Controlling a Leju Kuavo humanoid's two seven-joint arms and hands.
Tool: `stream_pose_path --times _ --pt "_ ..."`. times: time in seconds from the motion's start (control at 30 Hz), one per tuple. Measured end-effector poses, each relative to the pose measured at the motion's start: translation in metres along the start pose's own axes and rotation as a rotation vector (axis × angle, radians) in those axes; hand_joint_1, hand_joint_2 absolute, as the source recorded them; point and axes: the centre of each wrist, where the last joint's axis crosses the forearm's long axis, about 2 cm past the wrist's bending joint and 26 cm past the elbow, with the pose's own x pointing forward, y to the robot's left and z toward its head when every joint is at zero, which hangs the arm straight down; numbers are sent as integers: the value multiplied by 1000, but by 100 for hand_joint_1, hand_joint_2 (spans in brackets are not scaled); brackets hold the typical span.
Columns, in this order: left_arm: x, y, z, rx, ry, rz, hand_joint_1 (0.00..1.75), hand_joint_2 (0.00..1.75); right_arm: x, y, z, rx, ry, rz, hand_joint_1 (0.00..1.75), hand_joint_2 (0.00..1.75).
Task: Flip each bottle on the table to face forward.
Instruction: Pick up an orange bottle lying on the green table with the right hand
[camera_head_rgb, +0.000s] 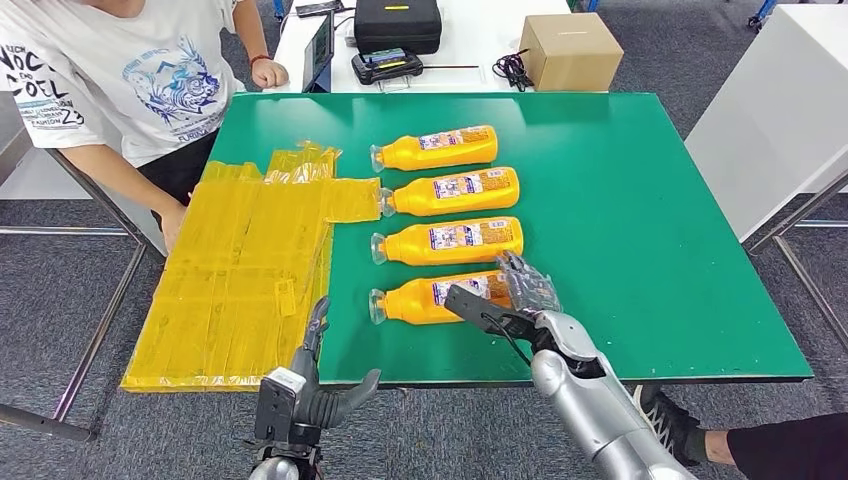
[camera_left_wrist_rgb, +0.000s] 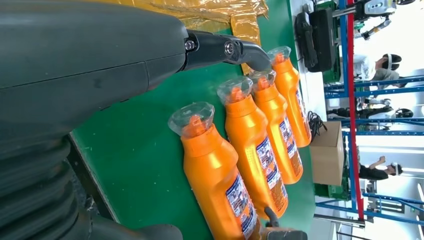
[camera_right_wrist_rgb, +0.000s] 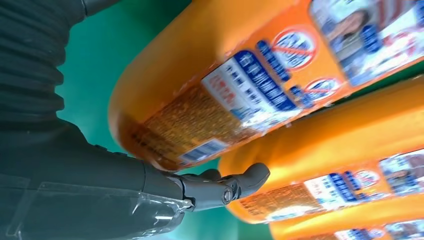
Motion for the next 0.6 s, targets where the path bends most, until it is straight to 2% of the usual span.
stream_pose_path --times 0.3,0.6 --pt "-3 -2 -5 -28 10 23 0 175 6 -15 -26 167 -92 18 0 175" --pt "-8 -6 -6 -39 18 67 0 175 19 -47 -51 322 -152 89 0 175"
